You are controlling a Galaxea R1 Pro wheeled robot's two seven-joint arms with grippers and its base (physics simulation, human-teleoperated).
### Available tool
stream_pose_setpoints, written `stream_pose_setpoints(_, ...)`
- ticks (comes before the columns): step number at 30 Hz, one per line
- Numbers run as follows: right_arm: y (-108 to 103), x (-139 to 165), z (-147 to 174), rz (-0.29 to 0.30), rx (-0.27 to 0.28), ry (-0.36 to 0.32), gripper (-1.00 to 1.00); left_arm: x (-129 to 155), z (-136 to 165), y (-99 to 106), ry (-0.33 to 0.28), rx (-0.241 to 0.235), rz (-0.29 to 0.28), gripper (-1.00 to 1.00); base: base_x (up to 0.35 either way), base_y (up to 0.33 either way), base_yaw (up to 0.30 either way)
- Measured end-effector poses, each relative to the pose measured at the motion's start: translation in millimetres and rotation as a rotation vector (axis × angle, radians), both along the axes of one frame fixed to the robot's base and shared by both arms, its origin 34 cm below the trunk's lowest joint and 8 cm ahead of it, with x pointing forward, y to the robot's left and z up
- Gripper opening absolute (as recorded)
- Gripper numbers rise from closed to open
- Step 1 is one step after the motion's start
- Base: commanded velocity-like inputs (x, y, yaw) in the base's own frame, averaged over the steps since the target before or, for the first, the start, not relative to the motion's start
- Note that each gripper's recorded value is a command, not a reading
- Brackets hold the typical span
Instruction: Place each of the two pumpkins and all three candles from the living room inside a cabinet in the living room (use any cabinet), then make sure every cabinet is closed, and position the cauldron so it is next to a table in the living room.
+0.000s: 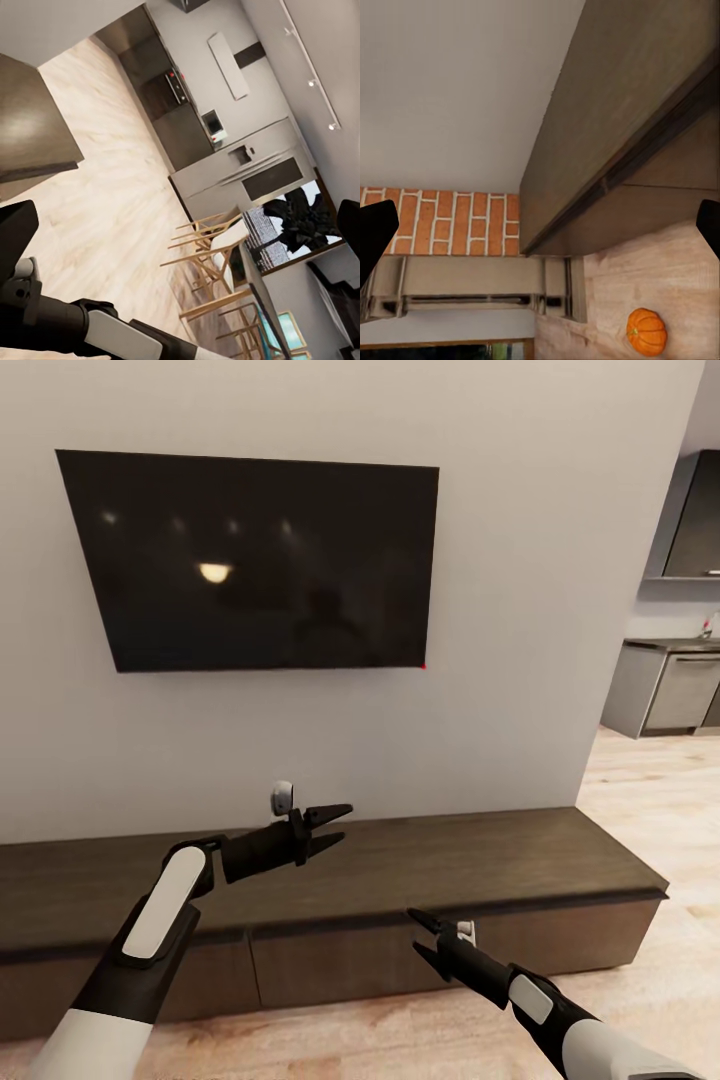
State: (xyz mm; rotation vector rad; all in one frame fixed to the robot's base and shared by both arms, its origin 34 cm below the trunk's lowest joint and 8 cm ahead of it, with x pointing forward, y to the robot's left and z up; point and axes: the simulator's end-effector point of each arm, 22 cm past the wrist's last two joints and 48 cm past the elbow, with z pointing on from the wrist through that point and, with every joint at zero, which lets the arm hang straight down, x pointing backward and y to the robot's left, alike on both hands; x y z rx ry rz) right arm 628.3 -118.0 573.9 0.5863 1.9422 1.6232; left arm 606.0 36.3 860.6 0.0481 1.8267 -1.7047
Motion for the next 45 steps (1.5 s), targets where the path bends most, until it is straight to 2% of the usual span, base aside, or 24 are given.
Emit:
stream_pose_setpoints(26, 1, -13, -54, 0.004, 0.006, -0.009, 1.0, -18, -59, -7, -0.001, 0.011, -0.019, 1.0, 0.031, 0.007, 0.0)
stream_pose_setpoints(32, 1, -16, -66, 0.003, 0.005, -0.015, 1.0, -26, -62, -6, -0.024, -0.033, -0.044, 1.0, 0.17, 0.08, 0.0)
stream_pose_setpoints(45, 1, -23, -94, 0.003, 0.004, -0.018, 1.0, -33, -92, -2, -0.025, -0.029, -0.041, 1.0, 0.062, 0.003, 0.0)
